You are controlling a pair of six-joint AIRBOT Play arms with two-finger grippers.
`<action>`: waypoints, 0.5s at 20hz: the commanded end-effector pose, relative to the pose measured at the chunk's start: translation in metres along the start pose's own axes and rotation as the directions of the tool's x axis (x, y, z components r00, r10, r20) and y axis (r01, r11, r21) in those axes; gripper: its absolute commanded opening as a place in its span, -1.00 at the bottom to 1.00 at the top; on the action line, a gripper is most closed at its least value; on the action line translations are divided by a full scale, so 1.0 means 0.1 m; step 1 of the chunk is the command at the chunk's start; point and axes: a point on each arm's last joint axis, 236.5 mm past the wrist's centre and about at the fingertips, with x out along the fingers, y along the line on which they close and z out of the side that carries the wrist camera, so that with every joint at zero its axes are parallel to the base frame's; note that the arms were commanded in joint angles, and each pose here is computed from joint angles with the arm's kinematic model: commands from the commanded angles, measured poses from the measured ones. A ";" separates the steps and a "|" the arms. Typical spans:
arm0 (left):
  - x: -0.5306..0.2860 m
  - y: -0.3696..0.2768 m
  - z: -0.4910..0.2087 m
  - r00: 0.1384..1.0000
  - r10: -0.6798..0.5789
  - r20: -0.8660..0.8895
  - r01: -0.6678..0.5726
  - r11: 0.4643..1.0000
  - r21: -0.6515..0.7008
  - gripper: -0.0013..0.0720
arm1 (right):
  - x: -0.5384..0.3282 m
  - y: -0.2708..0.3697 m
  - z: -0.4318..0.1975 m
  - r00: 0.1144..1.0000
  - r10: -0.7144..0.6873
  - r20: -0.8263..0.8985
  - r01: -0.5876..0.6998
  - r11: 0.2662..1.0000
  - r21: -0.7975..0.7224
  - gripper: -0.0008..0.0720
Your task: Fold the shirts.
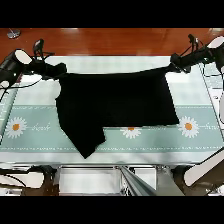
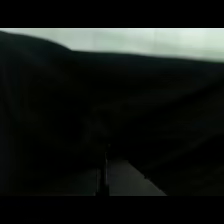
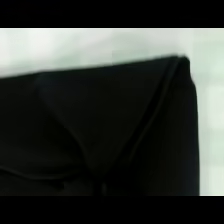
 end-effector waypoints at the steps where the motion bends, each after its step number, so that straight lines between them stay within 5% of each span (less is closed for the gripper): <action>1: 0.07 0.17 -0.40 0.987 0.040 -0.155 -0.029 0.997 0.072 -0.90 | 0.06 -0.17 -0.38 0.985 -0.041 -0.170 0.036 0.999 -0.031 -0.85; 5: 0.26 0.24 -0.72 0.959 0.028 -0.284 -0.027 1.000 0.005 -0.90 | 0.29 -0.34 -0.52 0.962 -0.127 -0.243 0.124 0.992 -0.027 -0.85; 6: 0.27 0.24 -0.80 0.947 0.023 -0.319 -0.024 1.000 0.001 -0.90 | 0.32 -0.39 -0.54 0.956 -0.150 -0.251 0.156 0.988 0.003 -0.51; 7: 0.24 0.23 -0.91 0.931 0.018 -0.366 -0.020 1.000 0.000 -0.66 | 0.31 -0.41 -0.56 0.953 -0.158 -0.259 0.171 0.985 0.027 0.43; 8: 0.18 0.25 -1.02 0.910 0.023 -0.415 -0.019 1.000 0.014 0.41 | 0.25 -0.40 -0.60 0.948 -0.154 -0.278 0.166 0.986 0.020 0.73; 9: 0.09 0.33 -1.10 0.885 0.054 -0.463 -0.048 0.999 0.025 0.95 | 0.11 -0.42 -0.61 0.942 -0.161 -0.294 0.176 0.984 0.023 0.73; 10: -0.02 0.40 -1.17 0.859 0.080 -0.505 -0.077 0.997 0.027 0.96 | -0.03 -0.42 -0.65 0.939 -0.159 -0.304 0.176 0.984 0.028 0.73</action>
